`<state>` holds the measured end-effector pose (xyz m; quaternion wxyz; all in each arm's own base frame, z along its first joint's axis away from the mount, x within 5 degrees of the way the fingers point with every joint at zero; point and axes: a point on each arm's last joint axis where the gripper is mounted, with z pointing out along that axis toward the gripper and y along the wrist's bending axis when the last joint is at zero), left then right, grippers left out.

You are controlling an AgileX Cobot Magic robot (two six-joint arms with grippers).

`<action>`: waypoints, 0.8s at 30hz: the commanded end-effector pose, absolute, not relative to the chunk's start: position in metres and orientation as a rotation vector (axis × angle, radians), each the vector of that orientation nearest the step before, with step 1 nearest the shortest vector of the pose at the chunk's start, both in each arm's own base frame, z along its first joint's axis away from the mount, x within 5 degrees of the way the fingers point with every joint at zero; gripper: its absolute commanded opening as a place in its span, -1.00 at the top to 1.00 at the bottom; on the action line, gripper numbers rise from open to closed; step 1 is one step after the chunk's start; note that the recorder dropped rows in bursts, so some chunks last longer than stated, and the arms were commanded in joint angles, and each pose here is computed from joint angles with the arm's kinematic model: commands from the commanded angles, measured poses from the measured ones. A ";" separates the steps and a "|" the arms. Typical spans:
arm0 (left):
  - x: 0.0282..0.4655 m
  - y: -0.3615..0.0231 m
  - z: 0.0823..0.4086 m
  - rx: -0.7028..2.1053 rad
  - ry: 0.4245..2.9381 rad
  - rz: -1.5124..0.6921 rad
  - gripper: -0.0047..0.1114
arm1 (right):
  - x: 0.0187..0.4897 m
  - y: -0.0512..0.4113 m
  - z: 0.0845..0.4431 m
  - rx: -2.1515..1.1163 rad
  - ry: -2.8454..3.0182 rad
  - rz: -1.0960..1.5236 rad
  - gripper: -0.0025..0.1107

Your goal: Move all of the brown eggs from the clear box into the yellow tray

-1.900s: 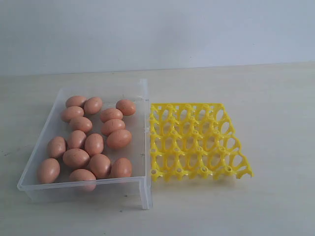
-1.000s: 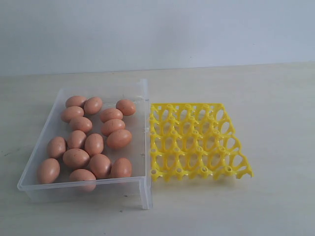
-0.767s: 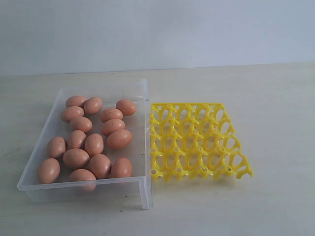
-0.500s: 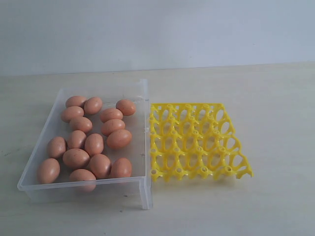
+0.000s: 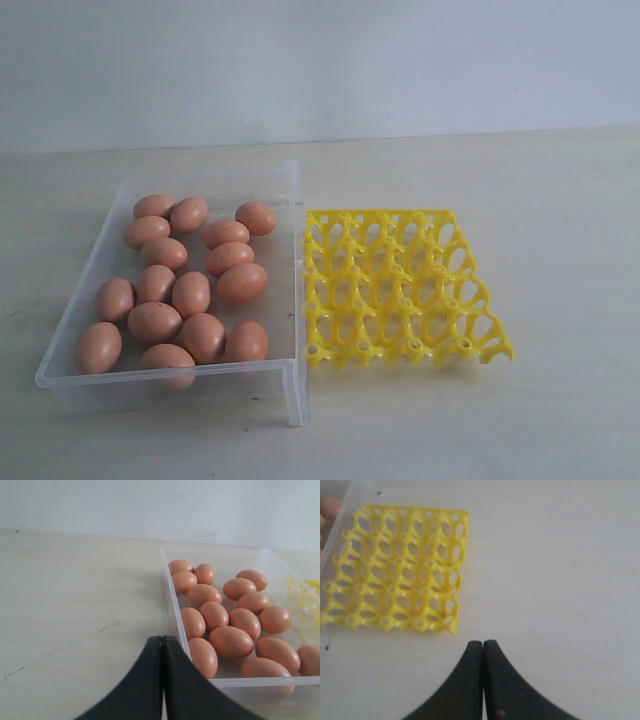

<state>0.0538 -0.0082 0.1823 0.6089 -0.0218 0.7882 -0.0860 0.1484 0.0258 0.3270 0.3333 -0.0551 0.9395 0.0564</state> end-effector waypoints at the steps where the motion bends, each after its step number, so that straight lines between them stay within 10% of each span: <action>1: 0.054 -0.008 0.185 -0.055 1.800 -0.203 0.92 | 0.162 0.028 0.322 -0.167 2.658 0.132 0.96; 24: 0.054 -0.008 0.185 -0.055 1.800 -0.203 0.92 | 0.254 0.040 0.281 -0.308 2.536 0.074 0.93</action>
